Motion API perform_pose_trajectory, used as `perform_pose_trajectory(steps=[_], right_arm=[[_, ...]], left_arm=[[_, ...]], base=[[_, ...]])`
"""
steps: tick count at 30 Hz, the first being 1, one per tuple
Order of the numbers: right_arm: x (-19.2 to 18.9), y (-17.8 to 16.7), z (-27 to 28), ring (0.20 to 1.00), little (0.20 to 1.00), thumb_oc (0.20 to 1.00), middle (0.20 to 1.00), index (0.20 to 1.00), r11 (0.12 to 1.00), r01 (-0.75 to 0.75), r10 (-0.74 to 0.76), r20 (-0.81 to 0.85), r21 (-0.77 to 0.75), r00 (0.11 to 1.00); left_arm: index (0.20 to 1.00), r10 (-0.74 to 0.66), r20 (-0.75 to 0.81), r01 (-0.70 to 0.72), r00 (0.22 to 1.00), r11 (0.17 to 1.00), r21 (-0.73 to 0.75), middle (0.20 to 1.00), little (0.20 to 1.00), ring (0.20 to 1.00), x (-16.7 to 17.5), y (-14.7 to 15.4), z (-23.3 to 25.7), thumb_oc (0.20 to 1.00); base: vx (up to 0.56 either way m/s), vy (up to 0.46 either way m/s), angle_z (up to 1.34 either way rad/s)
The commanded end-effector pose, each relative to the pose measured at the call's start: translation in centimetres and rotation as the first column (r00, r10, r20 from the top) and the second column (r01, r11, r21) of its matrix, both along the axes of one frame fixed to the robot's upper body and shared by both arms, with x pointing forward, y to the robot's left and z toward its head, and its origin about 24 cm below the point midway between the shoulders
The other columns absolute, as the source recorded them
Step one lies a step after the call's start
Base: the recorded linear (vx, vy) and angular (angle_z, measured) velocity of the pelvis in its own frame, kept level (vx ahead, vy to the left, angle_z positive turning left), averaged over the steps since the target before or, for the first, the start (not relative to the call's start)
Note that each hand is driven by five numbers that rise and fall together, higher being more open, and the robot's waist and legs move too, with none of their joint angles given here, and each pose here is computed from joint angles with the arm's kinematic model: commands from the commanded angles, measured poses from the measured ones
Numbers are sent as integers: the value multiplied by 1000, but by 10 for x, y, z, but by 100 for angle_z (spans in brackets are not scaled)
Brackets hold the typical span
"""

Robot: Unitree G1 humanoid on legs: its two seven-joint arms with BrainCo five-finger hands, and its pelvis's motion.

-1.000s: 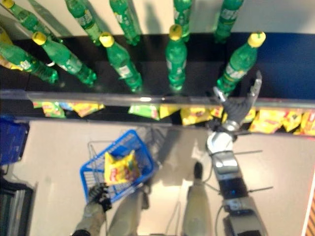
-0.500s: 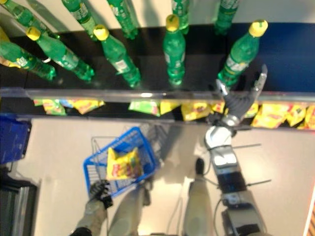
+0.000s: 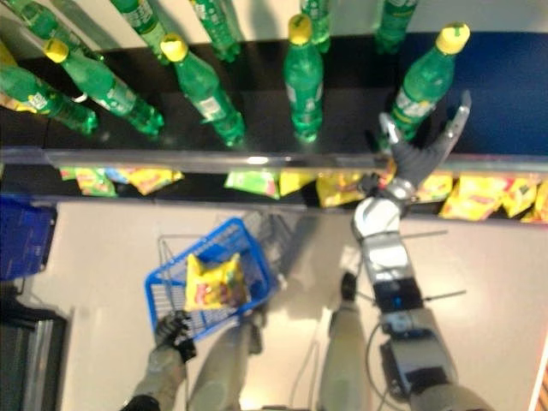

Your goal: Pick up the snacks into the basket

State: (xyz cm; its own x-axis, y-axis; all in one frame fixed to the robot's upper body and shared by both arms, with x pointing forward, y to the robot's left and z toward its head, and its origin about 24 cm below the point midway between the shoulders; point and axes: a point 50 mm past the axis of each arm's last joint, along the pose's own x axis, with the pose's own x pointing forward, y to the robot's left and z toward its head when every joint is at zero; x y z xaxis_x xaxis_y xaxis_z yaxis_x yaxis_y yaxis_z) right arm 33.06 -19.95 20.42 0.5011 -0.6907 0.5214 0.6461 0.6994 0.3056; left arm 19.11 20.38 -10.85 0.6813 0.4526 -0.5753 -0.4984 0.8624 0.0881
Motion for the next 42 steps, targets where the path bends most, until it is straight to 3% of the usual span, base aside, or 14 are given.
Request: perform_pose_trajectory(steps=[1, 30, 31, 32, 33, 42], right_arm=[[-3, -3, 33, 1000, 1000, 1000, 1000, 1000, 1000, -1, -2, 142, 19, 990], [15, -33, 65, 1000, 1000, 1000, 1000, 1000, 997, 76, -78, 128, 23, 989], [16, -34, 69, 420, 420, 420, 420, 420, 998, 68, -70, 132, 15, 989], [17, -34, 69, 351, 351, 351, 351, 351, 998, 68, -69, 133, 15, 989], [17, -33, 71, 200, 200, 200, 200, 200, 998, 62, -64, 138, 16, 988], [18, -33, 71, 200, 200, 200, 200, 200, 999, 49, -47, 128, -11, 991]], left_arm=[[200, 54, 55, -59, 997, 993, 98, 200, 200, 200, -4, 36, 12, 200], [200, 41, 66, -47, 997, 994, 95, 200, 200, 200, -2, 41, 14, 200], [200, 45, 61, -50, 997, 994, 95, 200, 200, 200, -4, 42, 13, 200], [200, 45, 62, -50, 997, 994, 94, 200, 200, 200, -3, 42, 14, 200], [200, 48, 60, -53, 997, 994, 92, 200, 200, 200, -4, 42, 13, 200], [200, 40, 68, -46, 997, 995, 93, 200, 200, 200, -2, 43, 14, 200]], base=[[0, 0, 0], [0, 0, 0], [0, 0, 0], [0, 0, 0], [0, 0, 0], [0, 0, 0]])
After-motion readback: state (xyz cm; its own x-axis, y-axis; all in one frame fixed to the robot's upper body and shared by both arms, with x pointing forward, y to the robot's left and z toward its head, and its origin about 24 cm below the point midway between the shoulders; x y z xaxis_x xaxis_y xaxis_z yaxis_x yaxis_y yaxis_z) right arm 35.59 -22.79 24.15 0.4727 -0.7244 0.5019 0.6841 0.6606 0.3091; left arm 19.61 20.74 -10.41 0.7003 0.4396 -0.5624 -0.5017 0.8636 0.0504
